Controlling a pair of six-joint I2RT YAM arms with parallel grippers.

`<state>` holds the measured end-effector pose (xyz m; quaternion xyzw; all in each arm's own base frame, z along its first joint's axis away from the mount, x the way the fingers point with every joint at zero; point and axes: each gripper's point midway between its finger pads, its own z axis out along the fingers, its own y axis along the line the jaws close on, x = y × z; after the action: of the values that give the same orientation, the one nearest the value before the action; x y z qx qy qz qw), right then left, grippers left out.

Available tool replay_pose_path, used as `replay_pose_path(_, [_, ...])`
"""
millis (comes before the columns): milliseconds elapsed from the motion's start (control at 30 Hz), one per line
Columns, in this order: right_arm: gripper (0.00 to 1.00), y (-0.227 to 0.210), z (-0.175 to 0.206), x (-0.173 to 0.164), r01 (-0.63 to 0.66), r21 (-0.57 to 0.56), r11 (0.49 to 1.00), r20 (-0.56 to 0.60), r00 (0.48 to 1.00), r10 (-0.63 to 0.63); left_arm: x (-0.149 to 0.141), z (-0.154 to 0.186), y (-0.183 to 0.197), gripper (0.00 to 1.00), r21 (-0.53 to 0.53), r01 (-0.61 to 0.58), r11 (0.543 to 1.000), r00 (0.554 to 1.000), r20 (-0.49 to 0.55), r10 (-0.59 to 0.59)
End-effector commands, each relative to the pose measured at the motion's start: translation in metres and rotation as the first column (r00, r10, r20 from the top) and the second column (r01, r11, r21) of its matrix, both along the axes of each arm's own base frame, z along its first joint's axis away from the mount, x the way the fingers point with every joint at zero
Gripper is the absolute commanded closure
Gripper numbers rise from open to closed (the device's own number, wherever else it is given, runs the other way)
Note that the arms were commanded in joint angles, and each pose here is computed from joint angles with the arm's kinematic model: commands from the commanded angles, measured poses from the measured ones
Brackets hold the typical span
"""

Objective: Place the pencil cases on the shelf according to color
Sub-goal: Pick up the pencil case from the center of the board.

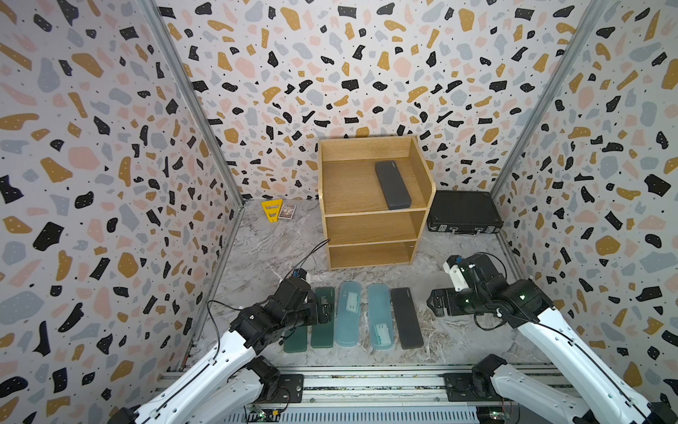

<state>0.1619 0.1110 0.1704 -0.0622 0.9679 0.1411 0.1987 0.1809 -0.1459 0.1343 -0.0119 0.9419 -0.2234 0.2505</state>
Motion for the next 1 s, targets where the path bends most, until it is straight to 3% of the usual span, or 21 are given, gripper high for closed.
replay_pose_path(0, [0.0, -0.013, -0.005, -0.006, 0.088, 0.001, 0.996, 0.02, 0.996, -0.088, 0.001, -0.002, -0.008, 0.0, -0.044, 0.007, 0.999, 1.0, 0.009, -0.006])
replay_pose_path(200, [0.0, -0.008, -0.037, -0.011, 0.109, -0.002, 0.994, -0.056, 0.992, -0.109, 0.0, -0.014, -0.014, 0.0, -0.043, 0.026, 0.999, 1.0, -0.002, -0.026])
replay_pose_path(767, [0.0, 0.038, -0.091, -0.013, 0.103, 0.149, 0.983, -0.116, 0.989, -0.086, -0.001, -0.038, -0.029, 0.0, -0.014, 0.029, 0.999, 0.999, 0.016, -0.029])
replay_pose_path(967, [0.0, 0.042, -0.092, -0.016, 0.073, 0.071, 0.995, -0.089, 0.994, -0.066, -0.001, -0.036, -0.032, 0.0, -0.006, 0.028, 1.0, 0.999, 0.03, -0.028])
